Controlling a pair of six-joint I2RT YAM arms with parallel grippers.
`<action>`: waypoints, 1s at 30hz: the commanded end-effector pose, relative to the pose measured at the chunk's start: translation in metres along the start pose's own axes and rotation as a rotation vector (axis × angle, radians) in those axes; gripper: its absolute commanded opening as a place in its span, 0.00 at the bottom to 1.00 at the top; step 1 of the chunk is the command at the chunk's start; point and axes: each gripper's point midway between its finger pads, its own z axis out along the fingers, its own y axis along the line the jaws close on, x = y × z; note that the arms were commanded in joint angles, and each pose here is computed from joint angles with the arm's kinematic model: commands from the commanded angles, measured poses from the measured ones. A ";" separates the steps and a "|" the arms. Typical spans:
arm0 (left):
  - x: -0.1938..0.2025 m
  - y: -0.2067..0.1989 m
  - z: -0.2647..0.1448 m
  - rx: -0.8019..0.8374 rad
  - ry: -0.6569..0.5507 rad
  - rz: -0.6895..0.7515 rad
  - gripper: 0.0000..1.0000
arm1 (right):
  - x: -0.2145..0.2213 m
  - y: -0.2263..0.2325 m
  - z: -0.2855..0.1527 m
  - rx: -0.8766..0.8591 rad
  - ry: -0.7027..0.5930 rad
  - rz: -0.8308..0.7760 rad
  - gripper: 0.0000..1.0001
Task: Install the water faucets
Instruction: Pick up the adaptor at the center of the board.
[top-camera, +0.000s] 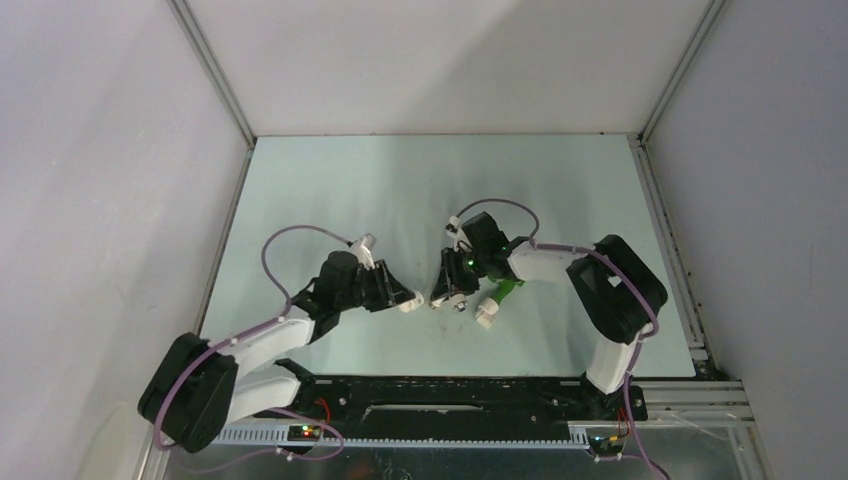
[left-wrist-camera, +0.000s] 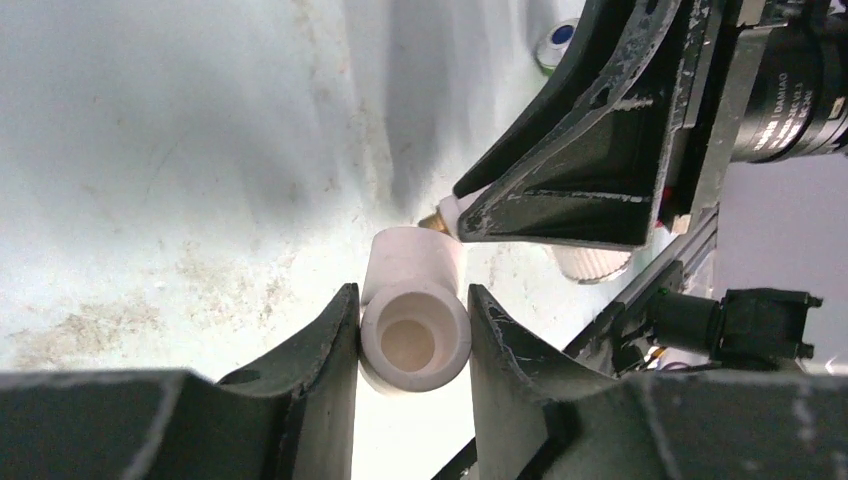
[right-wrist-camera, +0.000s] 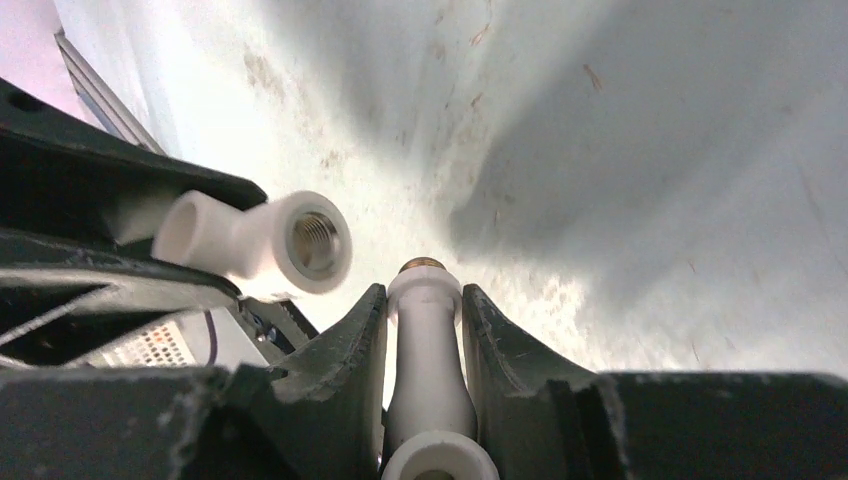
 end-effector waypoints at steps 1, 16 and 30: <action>-0.015 -0.023 -0.018 0.040 -0.021 0.167 0.00 | -0.019 0.020 -0.045 0.035 -0.094 -0.154 0.00; -0.050 -0.153 -0.118 0.481 -0.206 0.757 0.00 | 0.003 0.131 -0.214 -0.265 -0.381 -0.760 0.00; -0.032 -0.226 -0.173 0.934 -0.227 0.739 0.00 | 0.045 0.200 -0.257 -0.507 -0.623 -1.271 0.00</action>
